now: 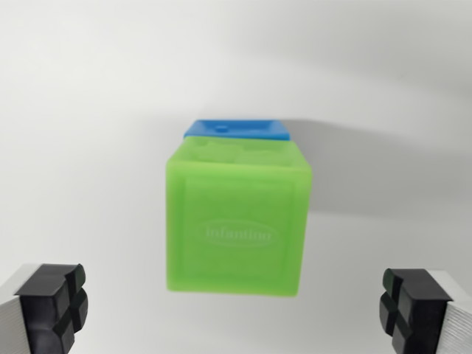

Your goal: Stack cube

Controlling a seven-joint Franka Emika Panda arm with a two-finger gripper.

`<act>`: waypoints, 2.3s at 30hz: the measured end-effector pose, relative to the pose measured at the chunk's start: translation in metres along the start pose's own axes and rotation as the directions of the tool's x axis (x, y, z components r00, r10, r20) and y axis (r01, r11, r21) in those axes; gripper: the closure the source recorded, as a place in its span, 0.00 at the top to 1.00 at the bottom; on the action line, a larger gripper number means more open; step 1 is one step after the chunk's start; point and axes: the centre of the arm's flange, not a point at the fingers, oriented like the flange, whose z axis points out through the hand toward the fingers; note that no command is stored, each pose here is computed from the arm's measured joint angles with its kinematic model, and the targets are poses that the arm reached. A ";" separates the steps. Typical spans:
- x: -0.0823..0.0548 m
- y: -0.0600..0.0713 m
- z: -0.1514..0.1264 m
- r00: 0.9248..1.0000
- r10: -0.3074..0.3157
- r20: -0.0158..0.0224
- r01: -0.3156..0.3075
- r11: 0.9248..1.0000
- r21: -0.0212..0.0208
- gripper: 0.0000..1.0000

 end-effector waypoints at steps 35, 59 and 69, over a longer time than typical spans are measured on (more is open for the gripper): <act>0.000 0.000 -0.145 1.000 -0.001 0.000 0.001 1.000 0.003 1.00; 0.001 -0.001 -0.214 1.000 0.000 0.001 0.000 1.000 0.004 1.00; 0.001 0.000 -0.222 1.000 0.000 0.001 0.000 1.000 0.004 1.00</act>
